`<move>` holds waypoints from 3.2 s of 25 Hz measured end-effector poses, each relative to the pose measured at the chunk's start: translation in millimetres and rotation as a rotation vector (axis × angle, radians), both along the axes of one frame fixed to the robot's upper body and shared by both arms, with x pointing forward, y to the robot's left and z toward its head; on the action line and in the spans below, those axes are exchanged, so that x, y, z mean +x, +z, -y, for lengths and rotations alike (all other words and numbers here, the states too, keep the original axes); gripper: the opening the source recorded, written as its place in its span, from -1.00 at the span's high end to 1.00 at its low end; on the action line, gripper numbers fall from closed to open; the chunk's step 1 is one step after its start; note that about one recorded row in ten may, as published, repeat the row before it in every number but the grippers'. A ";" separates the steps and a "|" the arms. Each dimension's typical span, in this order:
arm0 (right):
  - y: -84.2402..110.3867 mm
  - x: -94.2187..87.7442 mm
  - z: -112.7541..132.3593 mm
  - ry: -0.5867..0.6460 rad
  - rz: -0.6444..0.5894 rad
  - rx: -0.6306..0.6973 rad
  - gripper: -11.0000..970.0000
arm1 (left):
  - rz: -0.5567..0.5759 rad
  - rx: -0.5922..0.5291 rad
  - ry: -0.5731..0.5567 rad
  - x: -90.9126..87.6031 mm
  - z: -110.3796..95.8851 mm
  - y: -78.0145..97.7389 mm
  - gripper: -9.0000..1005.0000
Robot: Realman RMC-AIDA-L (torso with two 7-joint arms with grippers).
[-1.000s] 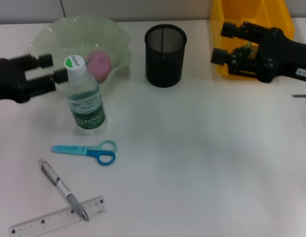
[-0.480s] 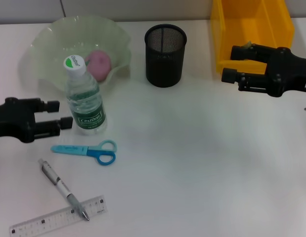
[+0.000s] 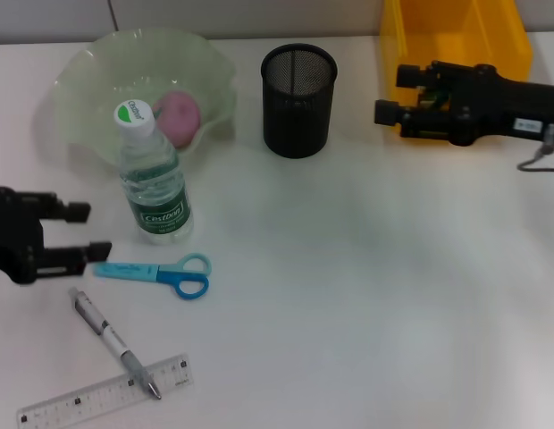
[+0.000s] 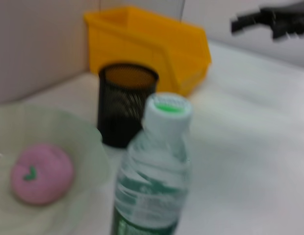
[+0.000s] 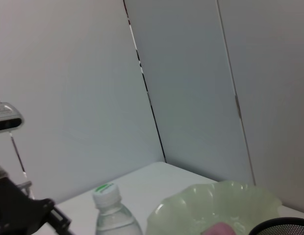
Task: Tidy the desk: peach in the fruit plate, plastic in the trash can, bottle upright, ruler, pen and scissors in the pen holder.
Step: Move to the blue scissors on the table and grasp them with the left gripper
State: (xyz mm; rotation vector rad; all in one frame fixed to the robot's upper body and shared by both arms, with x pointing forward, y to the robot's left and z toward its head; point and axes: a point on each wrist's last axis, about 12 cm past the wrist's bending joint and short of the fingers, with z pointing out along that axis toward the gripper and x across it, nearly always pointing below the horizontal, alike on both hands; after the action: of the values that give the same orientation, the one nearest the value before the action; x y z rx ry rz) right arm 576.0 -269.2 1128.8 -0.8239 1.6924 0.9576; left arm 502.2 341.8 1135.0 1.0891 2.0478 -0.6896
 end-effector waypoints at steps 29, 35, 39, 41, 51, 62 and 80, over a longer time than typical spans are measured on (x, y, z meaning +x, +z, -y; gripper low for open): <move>-0.6 3.7 -3.5 -0.010 -0.027 -0.010 -0.63 | -0.218 0.224 -0.259 -25.0 84.6 25.0 -0.23; -1.7 0.5 0.5 -0.008 -0.028 -0.013 -0.63 | -0.231 0.242 -0.250 -23.6 100.6 17.8 -0.23; -2.4 0.0 1.4 -0.009 -0.030 -0.015 -0.63 | -0.244 0.252 -0.242 -22.4 104.2 16.0 -0.23; -3.6 -1.1 1.7 -0.008 -0.033 -0.016 -0.63 | -0.252 0.261 -0.231 -21.6 103.8 14.2 -0.23; -5.5 -3.9 1.4 0.000 -0.028 -0.015 -0.63 | -0.287 0.307 -0.203 -19.0 105.1 -0.2 -0.23; -5.4 -2.3 -0.1 -0.003 -0.018 -0.016 -0.63 | -0.304 0.342 -0.197 -11.6 108.0 -7.5 -0.23; -1.8 0.8 -0.2 -0.008 -0.006 -0.012 -0.63 | -0.292 0.354 -0.229 5.6 120.2 15.2 -0.26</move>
State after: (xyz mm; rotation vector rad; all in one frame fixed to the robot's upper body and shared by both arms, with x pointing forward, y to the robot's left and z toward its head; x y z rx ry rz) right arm 576.7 -269.0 1127.0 -0.8231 1.7067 0.9460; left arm 507.8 221.6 1150.2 1.5178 2.3797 -0.6421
